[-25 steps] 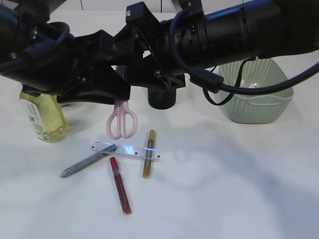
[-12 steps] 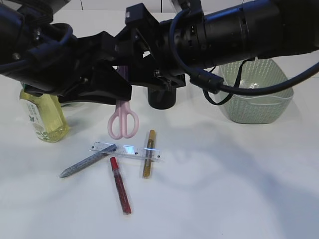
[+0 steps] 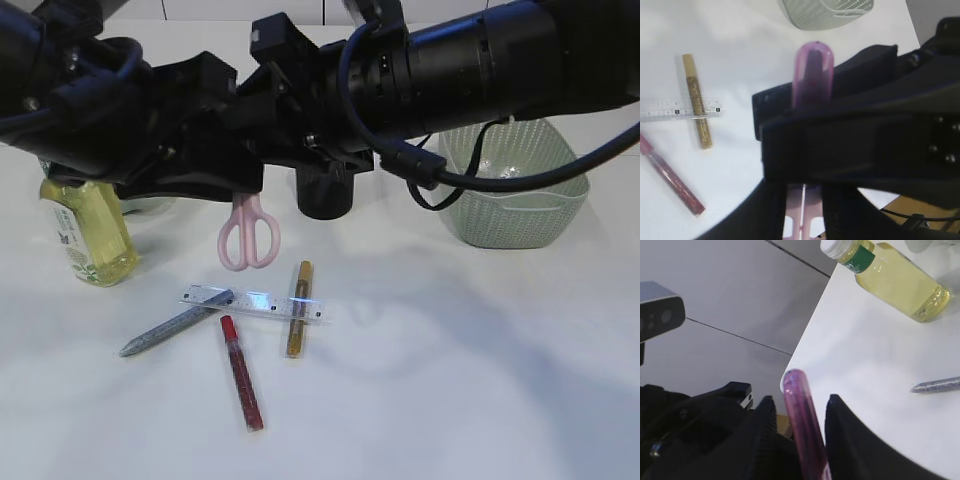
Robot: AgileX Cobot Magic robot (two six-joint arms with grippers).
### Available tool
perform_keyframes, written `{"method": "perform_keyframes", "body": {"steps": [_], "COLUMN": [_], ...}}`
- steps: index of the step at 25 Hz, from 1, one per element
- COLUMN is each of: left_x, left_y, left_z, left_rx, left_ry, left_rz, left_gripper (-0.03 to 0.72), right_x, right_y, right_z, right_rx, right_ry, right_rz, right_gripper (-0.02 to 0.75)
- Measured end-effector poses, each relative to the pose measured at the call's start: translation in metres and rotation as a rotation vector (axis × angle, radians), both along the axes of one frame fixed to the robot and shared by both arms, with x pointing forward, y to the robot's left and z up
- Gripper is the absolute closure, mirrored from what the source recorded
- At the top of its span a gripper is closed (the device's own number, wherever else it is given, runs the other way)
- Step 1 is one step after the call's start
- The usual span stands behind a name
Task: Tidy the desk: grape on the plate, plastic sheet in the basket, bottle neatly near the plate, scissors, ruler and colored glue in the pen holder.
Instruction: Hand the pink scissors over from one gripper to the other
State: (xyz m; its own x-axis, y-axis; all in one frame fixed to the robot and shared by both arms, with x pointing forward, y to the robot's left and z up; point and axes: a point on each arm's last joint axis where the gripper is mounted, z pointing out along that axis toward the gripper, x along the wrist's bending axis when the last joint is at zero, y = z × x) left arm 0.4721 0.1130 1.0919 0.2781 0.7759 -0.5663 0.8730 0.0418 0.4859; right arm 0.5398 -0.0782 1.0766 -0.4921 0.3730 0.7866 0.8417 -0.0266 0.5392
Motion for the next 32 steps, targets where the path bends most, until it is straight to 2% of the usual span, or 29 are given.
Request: {"method": "perform_keyframes", "body": {"steps": [13, 26, 32], "left_x": [0.0012, 0.0014, 0.0013], "left_y": [-0.0003, -0.0003, 0.0], "left_z": [0.0013, 0.0014, 0.0026], "left_rx": [-0.01, -0.011, -0.01], "left_ry": [-0.012, -0.013, -0.019], "left_rz": [0.009, 0.01, 0.009], "left_gripper": [0.559, 0.557, 0.522], "right_x": [0.0035, 0.0041, 0.0047], "right_y": [-0.0005, -0.0005, -0.0002], "right_z": [-0.0006, 0.0, 0.0], "right_rx": [-0.007, -0.003, 0.005], "right_ry": [-0.071, -0.084, -0.082], "right_rz": [-0.016, -0.02, -0.023], "right_gripper": [0.619, 0.638, 0.638]}}
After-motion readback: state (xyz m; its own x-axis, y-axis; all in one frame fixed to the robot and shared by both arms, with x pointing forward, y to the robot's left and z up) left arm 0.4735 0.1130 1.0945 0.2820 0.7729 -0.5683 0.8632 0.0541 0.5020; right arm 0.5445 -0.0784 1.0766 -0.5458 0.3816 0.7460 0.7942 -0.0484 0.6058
